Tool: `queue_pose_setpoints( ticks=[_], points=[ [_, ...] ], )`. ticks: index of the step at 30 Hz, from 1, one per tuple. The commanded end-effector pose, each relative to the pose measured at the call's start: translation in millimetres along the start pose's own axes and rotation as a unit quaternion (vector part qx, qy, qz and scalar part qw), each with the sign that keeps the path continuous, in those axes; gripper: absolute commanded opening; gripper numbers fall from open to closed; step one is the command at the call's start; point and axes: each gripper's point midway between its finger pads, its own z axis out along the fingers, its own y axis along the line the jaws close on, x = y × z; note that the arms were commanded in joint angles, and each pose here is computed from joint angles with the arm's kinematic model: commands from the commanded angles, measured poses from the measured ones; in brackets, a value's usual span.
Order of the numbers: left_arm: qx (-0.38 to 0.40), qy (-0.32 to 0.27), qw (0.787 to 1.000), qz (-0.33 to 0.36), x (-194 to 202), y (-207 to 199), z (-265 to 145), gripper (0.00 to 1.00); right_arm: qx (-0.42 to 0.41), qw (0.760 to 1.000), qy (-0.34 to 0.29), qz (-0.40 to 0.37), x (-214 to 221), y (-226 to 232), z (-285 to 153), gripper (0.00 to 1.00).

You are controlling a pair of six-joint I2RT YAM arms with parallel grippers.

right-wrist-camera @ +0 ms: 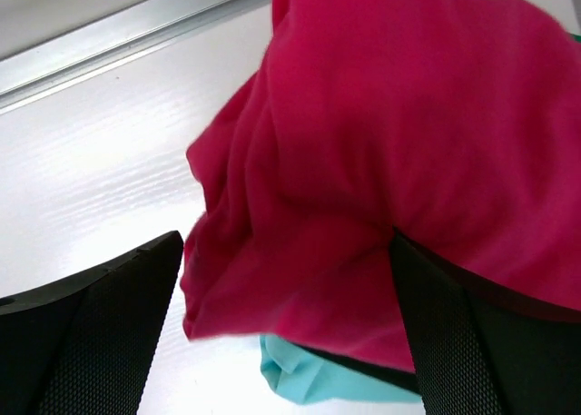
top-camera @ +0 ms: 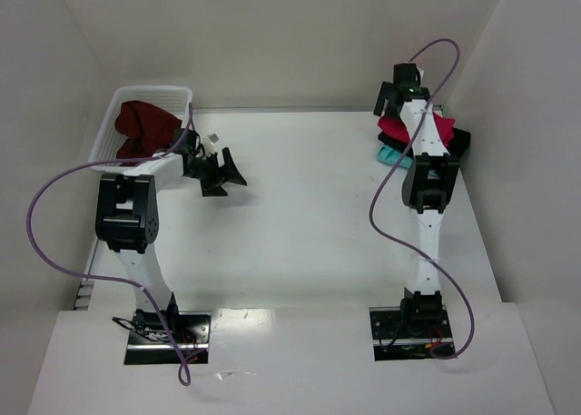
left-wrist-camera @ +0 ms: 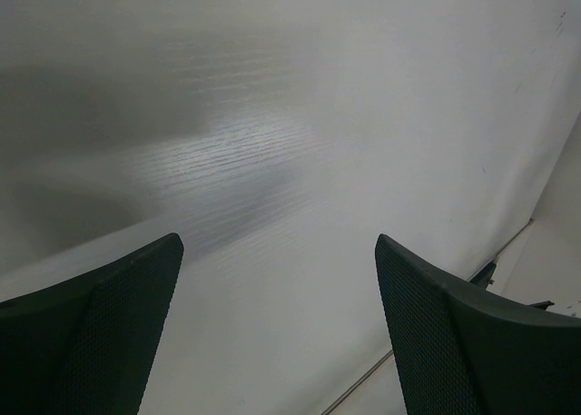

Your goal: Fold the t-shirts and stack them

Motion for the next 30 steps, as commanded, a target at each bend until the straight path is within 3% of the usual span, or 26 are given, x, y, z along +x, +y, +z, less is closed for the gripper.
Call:
queue_pose_setpoints(
  ticks=[1, 12, 14, 15, 18, 25, 26, 30],
  points=[
    [0.019, -0.019, 0.999, 0.021, -10, -17, -15, 0.94, -0.021, 0.992, -0.114, 0.052, -85, -17, -70, 1.0],
    [0.031, -0.037, 0.998, 0.037, -10, -35, -36, 0.94, -0.04, 0.979, -0.178, 0.088, -105, -50, -124, 0.98],
    [0.032, -0.04, 0.998, 0.04, -7, -37, -41, 0.94, -0.021, 0.981, -0.168, 0.091, -97, -73, -112, 0.89],
    [0.033, -0.04, 0.998, 0.036, -5, -38, -42, 0.94, -0.034, 0.982, -0.162, 0.091, -94, -75, -112, 0.76],
    [0.03, -0.046, 0.998, 0.034, 1, -37, -44, 0.94, -0.035, 0.985, -0.136, 0.1, -70, -100, -93, 0.6],
    [0.025, -0.047, 0.998, 0.028, 4, -33, -44, 0.94, -0.049, 0.989, -0.087, 0.104, -21, -111, -44, 0.49],
    [0.025, -0.047, 0.998, 0.028, 4, -33, -44, 0.94, -0.054, 0.99, -0.085, 0.104, -21, -109, -41, 0.44],
    [0.024, -0.043, 0.998, 0.025, 5, -31, -41, 0.94, -0.044, 0.993, -0.056, 0.098, 0, -111, -24, 0.42]
  ],
)
